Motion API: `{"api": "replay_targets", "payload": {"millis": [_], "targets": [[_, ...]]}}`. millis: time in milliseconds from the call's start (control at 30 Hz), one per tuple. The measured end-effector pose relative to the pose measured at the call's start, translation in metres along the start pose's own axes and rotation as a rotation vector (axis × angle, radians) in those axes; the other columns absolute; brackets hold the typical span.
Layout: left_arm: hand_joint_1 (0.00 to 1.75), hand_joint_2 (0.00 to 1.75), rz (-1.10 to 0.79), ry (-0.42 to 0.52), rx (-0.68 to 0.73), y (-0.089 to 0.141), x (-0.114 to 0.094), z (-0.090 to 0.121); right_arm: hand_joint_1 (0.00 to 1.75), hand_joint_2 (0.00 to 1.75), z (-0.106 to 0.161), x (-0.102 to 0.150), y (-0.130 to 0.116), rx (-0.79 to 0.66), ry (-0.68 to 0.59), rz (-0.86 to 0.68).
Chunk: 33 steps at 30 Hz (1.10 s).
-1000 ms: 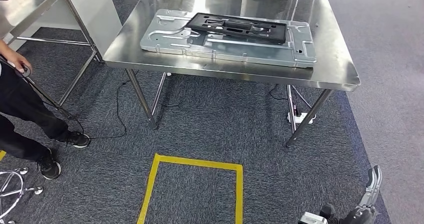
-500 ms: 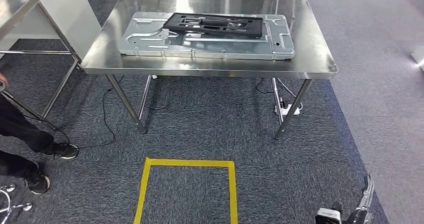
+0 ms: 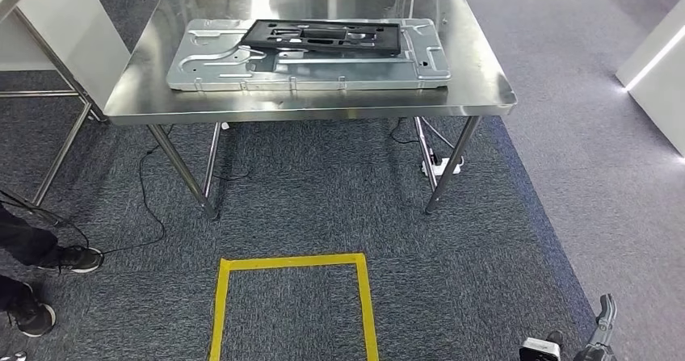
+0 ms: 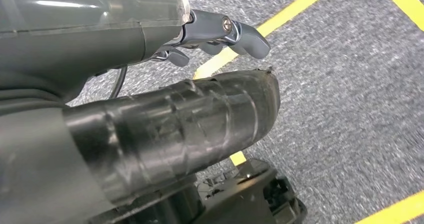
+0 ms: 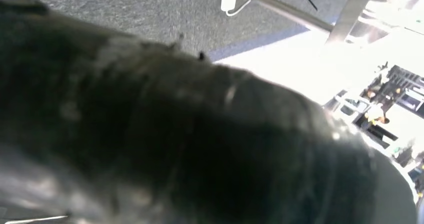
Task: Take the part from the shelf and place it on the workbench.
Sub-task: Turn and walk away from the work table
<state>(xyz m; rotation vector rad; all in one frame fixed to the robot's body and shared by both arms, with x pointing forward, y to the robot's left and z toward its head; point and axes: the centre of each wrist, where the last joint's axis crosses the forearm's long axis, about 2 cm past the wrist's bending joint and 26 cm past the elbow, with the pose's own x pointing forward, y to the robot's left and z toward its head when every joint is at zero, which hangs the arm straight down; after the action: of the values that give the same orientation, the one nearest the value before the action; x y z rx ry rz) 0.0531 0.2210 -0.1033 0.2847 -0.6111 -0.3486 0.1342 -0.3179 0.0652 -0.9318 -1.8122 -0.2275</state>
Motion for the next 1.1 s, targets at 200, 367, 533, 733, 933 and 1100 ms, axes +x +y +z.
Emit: {"api": "replay_targets", "payload": {"millis": [200, 367, 533, 733, 933, 1100], "targets": [[0.0, 0.0, 0.001, -0.003, 0.0, 0.0, 0.001, -0.001, 0.0, 0.0, -0.001, 0.003, -0.001, -0.018, -0.01, -0.004], [0.0, 0.0, 0.001, -0.001, -0.001, 0.0, 0.0, 0.0, 0.0, 0.0, -0.001, 0.0, -0.002, -0.027, 0.015, -0.02], [0.0, 0.0, 0.003, 0.007, -0.001, 0.0, -0.002, 0.001, 0.0, 0.0, 0.006, -0.023, -0.003, -0.01, 0.095, 0.033], [0.0, 0.0, 0.008, 0.01, 0.002, 0.0, 0.0, 0.0, 0.0, 0.0, 0.03, -0.065, -0.005, -0.007, 0.3, 0.07], [0.0, 0.0, 0.012, 0.018, 0.002, -0.002, -0.002, 0.002, 0.0, 0.0, 0.069, -0.105, -0.018, -0.056, 0.572, 0.072], [0.0, 0.0, 0.019, 0.016, 0.006, -0.001, -0.001, 0.001, 0.0, 0.0, 0.089, -0.122, -0.021, -0.041, 0.709, 0.122]]}}
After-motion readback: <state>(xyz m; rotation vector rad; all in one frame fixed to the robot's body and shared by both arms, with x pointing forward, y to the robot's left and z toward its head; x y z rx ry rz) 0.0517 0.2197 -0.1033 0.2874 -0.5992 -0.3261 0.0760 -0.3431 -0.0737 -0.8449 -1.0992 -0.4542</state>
